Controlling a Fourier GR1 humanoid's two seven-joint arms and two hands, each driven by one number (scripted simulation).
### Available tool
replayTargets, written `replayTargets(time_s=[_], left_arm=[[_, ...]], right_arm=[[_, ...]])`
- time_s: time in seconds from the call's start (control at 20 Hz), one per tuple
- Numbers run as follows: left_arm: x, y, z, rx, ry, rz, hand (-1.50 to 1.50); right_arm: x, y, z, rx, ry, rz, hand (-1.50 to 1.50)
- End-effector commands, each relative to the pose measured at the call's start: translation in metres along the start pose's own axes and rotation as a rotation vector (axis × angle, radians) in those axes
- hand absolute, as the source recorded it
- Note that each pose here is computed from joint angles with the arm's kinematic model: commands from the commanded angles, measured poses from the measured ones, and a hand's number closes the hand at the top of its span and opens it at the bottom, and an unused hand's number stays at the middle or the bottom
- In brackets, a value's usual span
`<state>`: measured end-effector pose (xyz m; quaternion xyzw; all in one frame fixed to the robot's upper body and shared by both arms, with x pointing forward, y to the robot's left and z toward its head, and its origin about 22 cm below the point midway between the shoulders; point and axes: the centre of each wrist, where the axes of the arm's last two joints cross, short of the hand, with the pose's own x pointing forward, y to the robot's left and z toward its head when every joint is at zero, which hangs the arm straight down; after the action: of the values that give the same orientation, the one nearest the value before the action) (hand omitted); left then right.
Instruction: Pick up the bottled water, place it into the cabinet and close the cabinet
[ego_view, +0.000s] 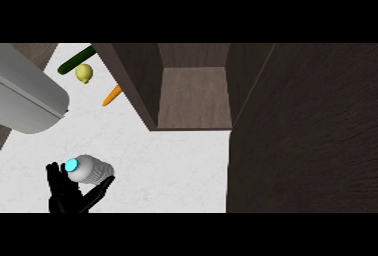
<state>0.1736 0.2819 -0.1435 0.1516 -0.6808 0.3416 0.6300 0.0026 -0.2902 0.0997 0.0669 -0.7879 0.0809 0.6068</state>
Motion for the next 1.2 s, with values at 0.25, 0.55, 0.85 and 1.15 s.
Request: replayTargets(time_s=[0.25,0.55,0.85,1.15], left_arm=[[-0.012,0.000,-0.010,-0.036,-0.045,0.154,-1.50],[-0.008,-0.033,-0.024,-0.056,-0.049,0.198,1.50],[-0.005,-0.048,-0.036,-0.051,-0.071,0.208,1.50],[-0.007,-0.073,-0.036,-0.588,0.014,0.178,1.50]], right_arm=[[0.051,0.015,-0.015,0.017,-0.078,0.012,-1.50],[0.037,0.004,-0.008,0.023,-0.078,0.025,-1.50],[0.042,0.005,-0.007,0.030,-0.083,0.023,-1.50],[0.021,0.000,-0.005,0.033,-0.092,0.026,-1.50]])
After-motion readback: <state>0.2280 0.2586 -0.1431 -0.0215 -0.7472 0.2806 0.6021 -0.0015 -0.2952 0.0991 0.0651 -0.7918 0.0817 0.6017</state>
